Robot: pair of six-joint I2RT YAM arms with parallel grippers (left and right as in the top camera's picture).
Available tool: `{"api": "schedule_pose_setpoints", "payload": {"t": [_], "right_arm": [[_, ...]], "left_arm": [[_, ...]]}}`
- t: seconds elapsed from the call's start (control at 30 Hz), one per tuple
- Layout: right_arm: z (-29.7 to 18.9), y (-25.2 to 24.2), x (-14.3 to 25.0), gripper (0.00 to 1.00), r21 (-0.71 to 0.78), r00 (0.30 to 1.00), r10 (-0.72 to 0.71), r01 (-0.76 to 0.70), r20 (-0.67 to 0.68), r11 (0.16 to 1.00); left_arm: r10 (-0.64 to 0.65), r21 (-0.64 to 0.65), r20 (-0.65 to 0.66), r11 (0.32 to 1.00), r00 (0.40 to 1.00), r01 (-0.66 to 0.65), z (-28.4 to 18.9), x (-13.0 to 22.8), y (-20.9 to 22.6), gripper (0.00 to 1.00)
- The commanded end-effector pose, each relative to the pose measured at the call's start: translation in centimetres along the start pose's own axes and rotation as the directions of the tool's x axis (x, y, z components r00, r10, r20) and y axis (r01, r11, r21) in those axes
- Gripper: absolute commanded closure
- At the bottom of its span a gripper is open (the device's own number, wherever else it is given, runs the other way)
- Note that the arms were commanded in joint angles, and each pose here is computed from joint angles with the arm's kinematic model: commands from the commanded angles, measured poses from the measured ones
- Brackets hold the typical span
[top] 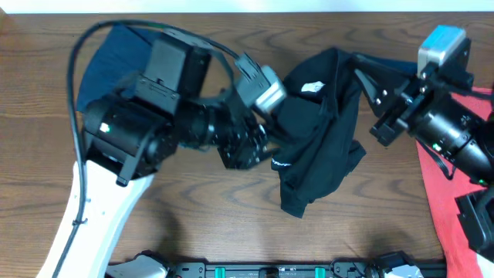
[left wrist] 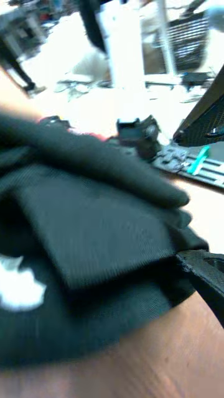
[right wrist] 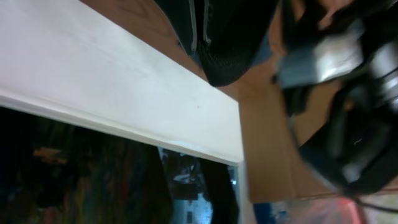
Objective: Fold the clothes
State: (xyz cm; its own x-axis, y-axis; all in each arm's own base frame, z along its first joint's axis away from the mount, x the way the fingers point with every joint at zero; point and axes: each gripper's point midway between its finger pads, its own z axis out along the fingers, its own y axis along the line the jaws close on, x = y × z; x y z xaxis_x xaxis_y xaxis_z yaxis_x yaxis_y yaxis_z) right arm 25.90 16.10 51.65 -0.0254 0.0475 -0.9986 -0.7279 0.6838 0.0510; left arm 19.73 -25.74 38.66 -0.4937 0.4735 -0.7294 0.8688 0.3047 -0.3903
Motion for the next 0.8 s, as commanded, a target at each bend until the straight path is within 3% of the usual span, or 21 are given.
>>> {"api": "schedule_pose_setpoints", "payload": {"t": [0.0,0.13,0.27,0.63,0.77], "right_arm": [[0.3,-1.5,-1.3,0.99,0.067,0.997,0.071,-0.074,0.042,0.995],[1.1,-2.0,-1.6,0.99,0.06,0.99,0.129,-0.133,0.064,0.989],[1.3,-2.5,-1.7,0.99,0.077,0.987,0.143,-0.148,0.074,0.986],[1.2,-2.7,-1.8,0.99,0.092,0.983,0.163,-0.17,0.081,0.981],[1.2,-2.7,-1.8,0.99,0.092,0.983,0.163,-0.171,0.08,0.981]], "left_arm": [[0.098,-0.04,-0.052,0.994,0.994,-0.1,0.7,0.6,-0.8,0.45],[0.085,-0.182,-0.164,0.977,0.983,-0.115,2.5,2.2,0.4,0.45],[0.073,-0.214,-0.247,0.968,0.966,-0.128,4.9,3.8,0.7,0.45],[-0.094,-0.295,-0.289,0.956,0.953,0.004,10.8,4.9,4.5,0.46],[-0.148,-0.393,-0.289,0.919,0.946,0.023,11.0,5.2,6.4,0.46]]}}
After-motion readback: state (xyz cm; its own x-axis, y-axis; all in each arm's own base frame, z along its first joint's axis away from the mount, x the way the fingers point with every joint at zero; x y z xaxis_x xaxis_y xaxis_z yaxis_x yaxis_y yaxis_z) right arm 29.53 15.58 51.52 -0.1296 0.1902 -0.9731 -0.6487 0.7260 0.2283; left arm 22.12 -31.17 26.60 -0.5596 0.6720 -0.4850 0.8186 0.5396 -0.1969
